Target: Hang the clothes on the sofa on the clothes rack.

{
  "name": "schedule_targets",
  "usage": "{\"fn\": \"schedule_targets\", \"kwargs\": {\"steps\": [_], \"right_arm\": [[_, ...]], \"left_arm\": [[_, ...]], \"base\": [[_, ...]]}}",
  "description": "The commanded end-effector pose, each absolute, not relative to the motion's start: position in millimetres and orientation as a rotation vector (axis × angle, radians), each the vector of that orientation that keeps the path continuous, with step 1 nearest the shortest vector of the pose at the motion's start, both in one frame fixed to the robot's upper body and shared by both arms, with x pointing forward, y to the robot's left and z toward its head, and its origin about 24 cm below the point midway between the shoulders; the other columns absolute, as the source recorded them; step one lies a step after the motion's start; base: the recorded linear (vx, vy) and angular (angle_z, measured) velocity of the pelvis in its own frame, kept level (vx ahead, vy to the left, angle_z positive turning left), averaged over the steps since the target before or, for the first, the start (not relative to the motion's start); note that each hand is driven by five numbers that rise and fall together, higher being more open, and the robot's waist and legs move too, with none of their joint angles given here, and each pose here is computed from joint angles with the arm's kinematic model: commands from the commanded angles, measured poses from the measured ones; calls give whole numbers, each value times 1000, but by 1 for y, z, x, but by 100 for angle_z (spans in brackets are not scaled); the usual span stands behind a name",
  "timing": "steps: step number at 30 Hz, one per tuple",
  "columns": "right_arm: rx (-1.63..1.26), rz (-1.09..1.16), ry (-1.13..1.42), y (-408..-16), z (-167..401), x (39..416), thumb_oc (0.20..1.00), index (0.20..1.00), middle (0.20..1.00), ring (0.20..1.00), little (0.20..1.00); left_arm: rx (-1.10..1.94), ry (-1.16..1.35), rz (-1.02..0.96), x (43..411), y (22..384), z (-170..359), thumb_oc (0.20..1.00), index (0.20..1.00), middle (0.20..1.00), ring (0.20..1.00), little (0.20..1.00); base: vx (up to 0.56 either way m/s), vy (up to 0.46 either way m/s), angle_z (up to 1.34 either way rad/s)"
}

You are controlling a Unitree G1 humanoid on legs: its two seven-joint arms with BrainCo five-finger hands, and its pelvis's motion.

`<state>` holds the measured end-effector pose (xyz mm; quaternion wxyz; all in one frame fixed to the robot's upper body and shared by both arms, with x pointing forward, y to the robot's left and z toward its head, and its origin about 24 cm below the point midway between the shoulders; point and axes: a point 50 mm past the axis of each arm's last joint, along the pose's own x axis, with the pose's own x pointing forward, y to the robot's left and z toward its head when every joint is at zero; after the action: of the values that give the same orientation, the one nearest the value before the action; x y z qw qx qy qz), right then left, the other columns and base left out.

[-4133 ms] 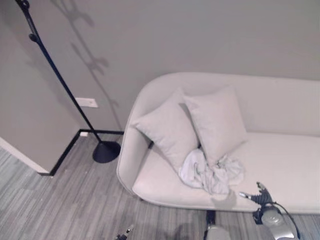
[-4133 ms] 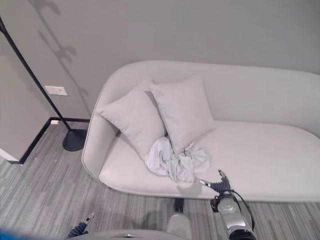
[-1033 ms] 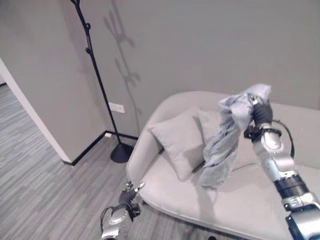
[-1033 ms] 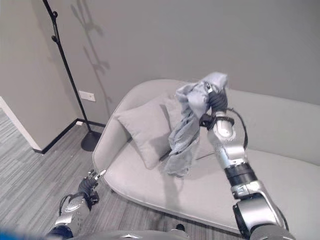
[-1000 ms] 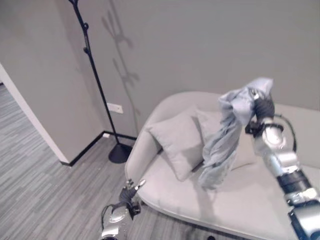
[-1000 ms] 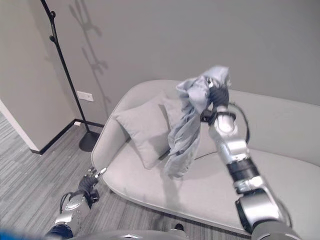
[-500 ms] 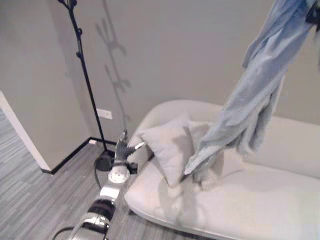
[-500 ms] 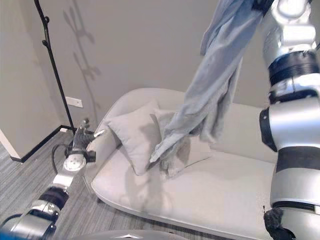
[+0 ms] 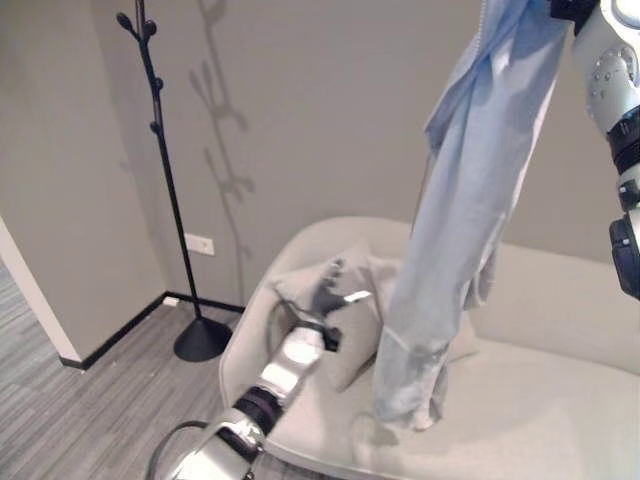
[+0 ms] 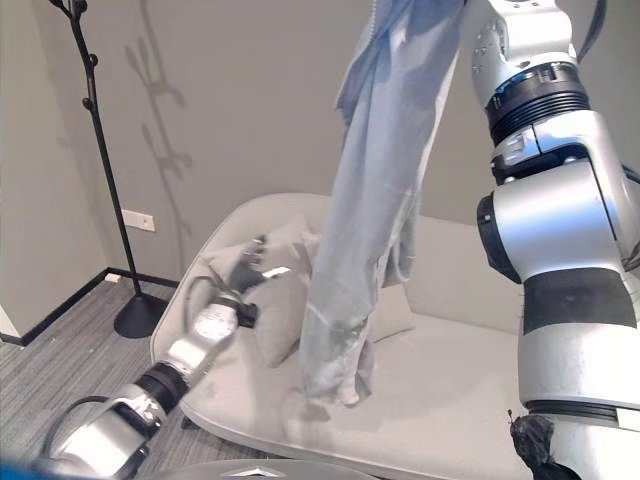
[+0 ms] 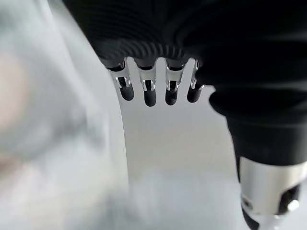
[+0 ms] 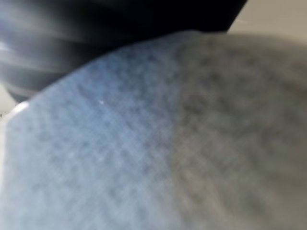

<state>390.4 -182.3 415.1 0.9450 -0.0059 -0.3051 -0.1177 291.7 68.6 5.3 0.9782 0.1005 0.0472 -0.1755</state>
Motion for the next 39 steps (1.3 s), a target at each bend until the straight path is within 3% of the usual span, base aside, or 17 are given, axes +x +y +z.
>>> {"fn": "schedule_targets", "kwargs": {"steps": [1, 2, 5, 8, 10, 11, 12, 19, 24, 25, 27, 30, 31, 32, 33, 37, 39], "right_arm": [[26, -222, -817, -175, 470, 360, 200, 200, 200, 200, 200], [29, -157, -834, -158, 470, 360, 200, 200, 200, 200, 200], [30, -100, -859, -142, 473, 356, 200, 200, 200, 200, 200], [14, 19, -940, -106, 478, 343, 200, 200, 200, 200, 200], [8, 30, -949, -102, 479, 341, 200, 200, 200, 200, 200], [14, 31, -951, -101, 479, 340, 200, 200, 200, 200, 200], [22, 30, -948, -101, 478, 340, 200, 200, 200, 200, 200], [34, -36, -909, -114, 480, 346, 200, 200, 200, 200, 200], [-7, -107, -877, -139, 472, 353, 200, 200, 200, 200, 200], [-40, -153, -902, -163, 468, 349, 200, 200, 200, 200, 200], [-54, -167, -923, -172, 467, 345, 200, 200, 200, 200, 200], [-129, -173, -1030, -192, 458, 325, 200, 200, 200, 200, 200], [-219, -181, -1114, -206, 441, 305, 200, 200, 200, 200, 200], [-216, -185, -1112, -207, 439, 305, 200, 200, 200, 200, 200], [-313, -185, -1180, -217, 426, 286, 200, 200, 200, 200, 200], [-431, -91, -1205, -215, 403, 270, 200, 200, 200, 200, 200], [-427, -76, -1194, -214, 397, 271, 200, 200, 200, 200, 200]], "left_arm": [[299, -39, -352, 316, 69, 33, 1000, 1000, 1000, 1000, 1000], [455, 4, -348, 322, 63, 21, 1000, 1000, 1000, 1000, 1000], [466, 70, -341, 327, 53, 14, 1000, 1000, 1000, 1000, 1000], [180, 159, -358, 323, 25, 15, 1000, 1000, 1000, 1000, 1000], [70, 181, -386, 317, 15, 16, 1000, 1000, 1000, 1000, 1000], [12, 185, -426, 312, 6, 17, 824, 824, 824, 824, 824], [-20, 187, -455, 307, 1, 18, 200, 200, 200, 200, 200], [-60, 214, -469, 304, 0, 16, 200, 200, 200, 200, 200], [-155, 183, -291, 321, 37, 24, 200, 200, 200, 200, 200], [-144, 98, -212, 326, 65, 36, 200, 200, 200, 200, 200], [-131, 59, -194, 326, 74, 42, 200, 200, 200, 200, 200], [-61, -114, -76, 325, 119, 70, 200, 200, 200, 200, 200], [53, -244, 28, 320, 151, 92, 200, 200, 200, 200, 200], [59, -241, 27, 320, 152, 92, 200, 200, 200, 200, 200], [158, -361, 130, 314, 180, 115, 200, 200, 200, 200, 200], [382, -530, 363, 279, 245, 151, 200, 200, 200, 200, 200], [411, -532, 387, 270, 252, 150, 200, 200, 200, 200, 200]], "base": [[0, 0, 0], [-6, -9, -6], [-12, -2, -13], [-6, 10, -14], [2, 16, -17], [12, 18, -14], [18, 17, -13], [1, 6, -11], [-18, 6, -3], [-33, 23, 1], [-17, 11, 0], [-81, 17, 0], [-129, 15, -2], [-272, 144, -8], [-264, 162, -16], [-333, 134, -34], [-176, -15, -23]]}}
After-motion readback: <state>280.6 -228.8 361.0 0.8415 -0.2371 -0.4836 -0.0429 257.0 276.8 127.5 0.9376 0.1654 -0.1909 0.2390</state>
